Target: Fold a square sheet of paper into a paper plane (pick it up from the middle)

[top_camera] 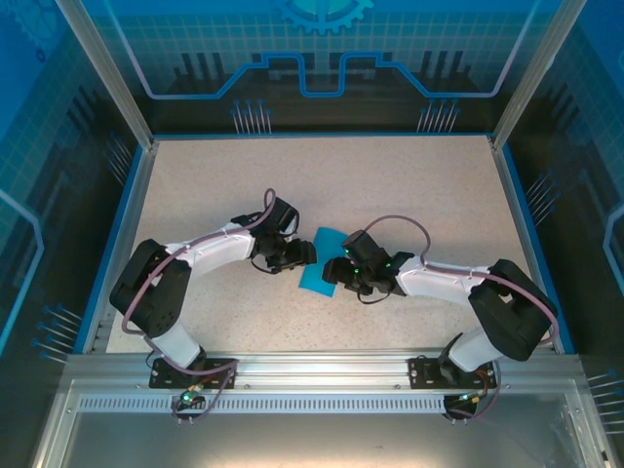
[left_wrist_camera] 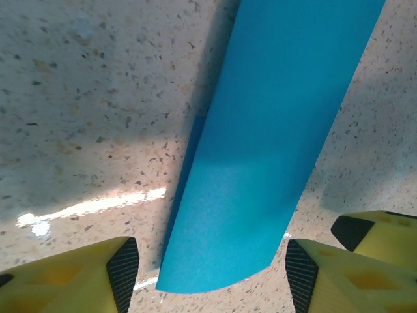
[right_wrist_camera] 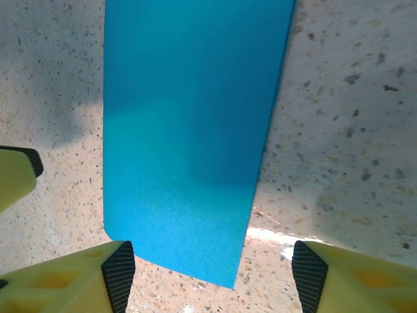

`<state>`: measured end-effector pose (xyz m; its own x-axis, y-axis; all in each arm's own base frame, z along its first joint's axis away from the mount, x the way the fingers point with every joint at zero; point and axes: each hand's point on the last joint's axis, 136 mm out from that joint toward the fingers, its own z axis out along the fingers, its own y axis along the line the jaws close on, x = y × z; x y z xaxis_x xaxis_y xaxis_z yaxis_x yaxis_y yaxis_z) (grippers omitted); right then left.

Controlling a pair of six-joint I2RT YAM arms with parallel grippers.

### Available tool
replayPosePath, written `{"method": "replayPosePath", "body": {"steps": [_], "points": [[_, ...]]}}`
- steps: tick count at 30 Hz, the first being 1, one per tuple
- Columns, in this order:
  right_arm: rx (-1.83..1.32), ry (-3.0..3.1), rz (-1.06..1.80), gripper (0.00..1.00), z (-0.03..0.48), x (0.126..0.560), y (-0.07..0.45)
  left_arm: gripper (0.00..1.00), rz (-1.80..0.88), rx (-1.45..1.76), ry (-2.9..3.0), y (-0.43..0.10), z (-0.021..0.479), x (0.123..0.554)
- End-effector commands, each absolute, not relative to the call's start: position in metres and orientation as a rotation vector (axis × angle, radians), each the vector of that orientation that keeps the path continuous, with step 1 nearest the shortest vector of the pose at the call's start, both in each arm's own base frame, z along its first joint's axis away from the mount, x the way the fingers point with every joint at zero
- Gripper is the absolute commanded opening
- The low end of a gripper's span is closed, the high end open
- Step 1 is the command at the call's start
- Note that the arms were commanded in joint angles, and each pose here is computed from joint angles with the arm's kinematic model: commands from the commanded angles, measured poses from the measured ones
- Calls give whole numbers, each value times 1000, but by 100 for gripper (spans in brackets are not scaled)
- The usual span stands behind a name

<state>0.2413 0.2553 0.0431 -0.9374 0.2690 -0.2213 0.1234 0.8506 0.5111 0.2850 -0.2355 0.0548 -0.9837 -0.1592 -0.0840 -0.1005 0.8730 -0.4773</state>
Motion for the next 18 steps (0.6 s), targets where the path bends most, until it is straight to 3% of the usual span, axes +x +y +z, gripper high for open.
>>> {"method": "replayPosePath", "body": {"steps": [1, 18], "points": [[296, 2735, 664, 67, 50, 244, 247, 65, -812, -253, 2967, -241, 45, 274], [346, 2722, 626, 65, 52, 247, 226, 61, -796, -166, 3066, -253, 27, 245]]}}
